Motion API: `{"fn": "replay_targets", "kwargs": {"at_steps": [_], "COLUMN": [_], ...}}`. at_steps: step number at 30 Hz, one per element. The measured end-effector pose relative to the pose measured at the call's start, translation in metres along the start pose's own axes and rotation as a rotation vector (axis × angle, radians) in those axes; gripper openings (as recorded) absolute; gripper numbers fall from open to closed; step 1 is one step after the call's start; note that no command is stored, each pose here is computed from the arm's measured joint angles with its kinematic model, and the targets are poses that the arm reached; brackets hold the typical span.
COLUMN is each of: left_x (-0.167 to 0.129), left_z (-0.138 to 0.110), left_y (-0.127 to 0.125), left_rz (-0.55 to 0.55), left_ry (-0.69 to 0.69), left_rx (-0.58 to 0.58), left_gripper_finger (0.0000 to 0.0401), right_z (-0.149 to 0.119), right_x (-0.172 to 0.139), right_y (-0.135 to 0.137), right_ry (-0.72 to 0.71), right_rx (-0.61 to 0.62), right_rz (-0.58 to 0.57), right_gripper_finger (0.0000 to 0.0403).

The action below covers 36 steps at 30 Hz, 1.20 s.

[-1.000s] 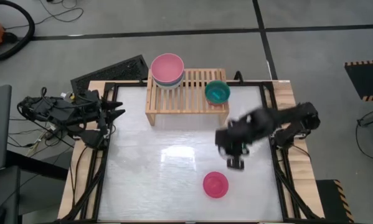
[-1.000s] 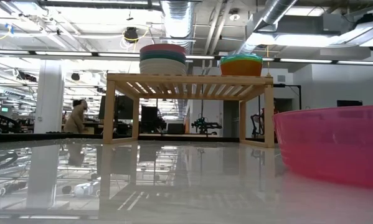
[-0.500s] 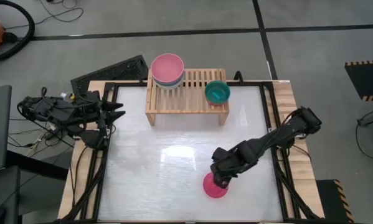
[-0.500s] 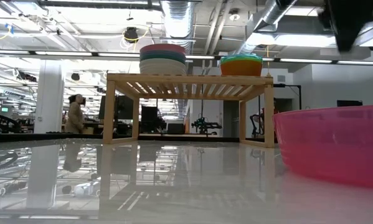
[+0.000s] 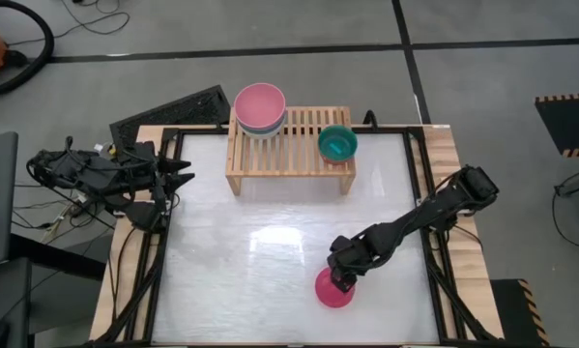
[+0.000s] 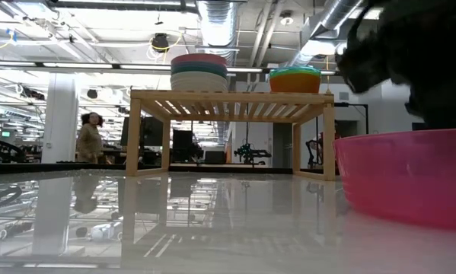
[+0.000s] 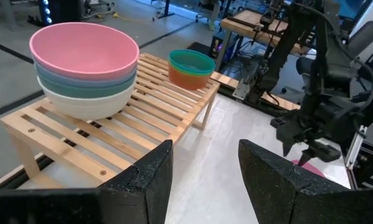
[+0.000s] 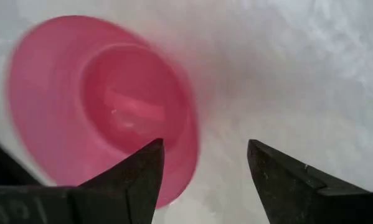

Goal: Place and stack bowls onto a shelf
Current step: Stack the small pink bowl on top of the small blue bowl

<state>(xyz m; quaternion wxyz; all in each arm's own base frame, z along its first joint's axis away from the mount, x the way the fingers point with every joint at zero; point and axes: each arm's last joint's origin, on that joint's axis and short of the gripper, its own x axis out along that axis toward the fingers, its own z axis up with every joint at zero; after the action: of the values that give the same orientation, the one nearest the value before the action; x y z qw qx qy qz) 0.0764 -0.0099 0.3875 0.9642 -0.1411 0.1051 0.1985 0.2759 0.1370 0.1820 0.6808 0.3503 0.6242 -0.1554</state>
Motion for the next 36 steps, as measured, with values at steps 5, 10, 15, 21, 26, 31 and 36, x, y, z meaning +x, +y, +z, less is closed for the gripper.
{"fn": "replay_targets", "kwargs": {"at_steps": [5,10,15,21,26,31,36], "left_x": [0.0,0.0,0.0,0.0,0.0,0.0,0.0], "left_z": [0.0,0.0,-0.001,-0.001,-0.001,-0.001,-0.001], "left_y": [0.0,0.0,0.0,0.001,0.001,0.001,0.001], "left_rz": [0.0,0.001,0.004,0.006,0.006,0.006,0.006], "left_ry": [0.0,0.0,0.007,0.011,0.01,0.01,0.01], "left_rx": [0.003,-0.001,0.006,0.008,-0.003,-0.006,-0.013], "left_gripper_finger": [0.0167,0.0167,0.0167,0.0167,0.0167,0.0167,0.0167], "right_z": [0.001,0.001,0.004,0.012,0.034,0.062,0.08], "right_x": [0.013,0.016,0.016,0.003,-0.06,-0.153,-0.245], "right_y": [-0.007,-0.01,-0.012,-0.009,0.0,-0.018,-0.057], "right_ry": [-0.011,-0.009,-0.012,0.006,-0.031,-0.288,-0.662], "right_rx": [0.003,-0.005,0.011,-0.014,-0.109,-0.131,-0.044], "right_rz": [0.043,0.042,0.035,0.079,0.22,0.273,0.219], "right_gripper_finger": [0.0243,0.0158,0.0029,0.0024,0.0023,0.0023,0.0023]}}
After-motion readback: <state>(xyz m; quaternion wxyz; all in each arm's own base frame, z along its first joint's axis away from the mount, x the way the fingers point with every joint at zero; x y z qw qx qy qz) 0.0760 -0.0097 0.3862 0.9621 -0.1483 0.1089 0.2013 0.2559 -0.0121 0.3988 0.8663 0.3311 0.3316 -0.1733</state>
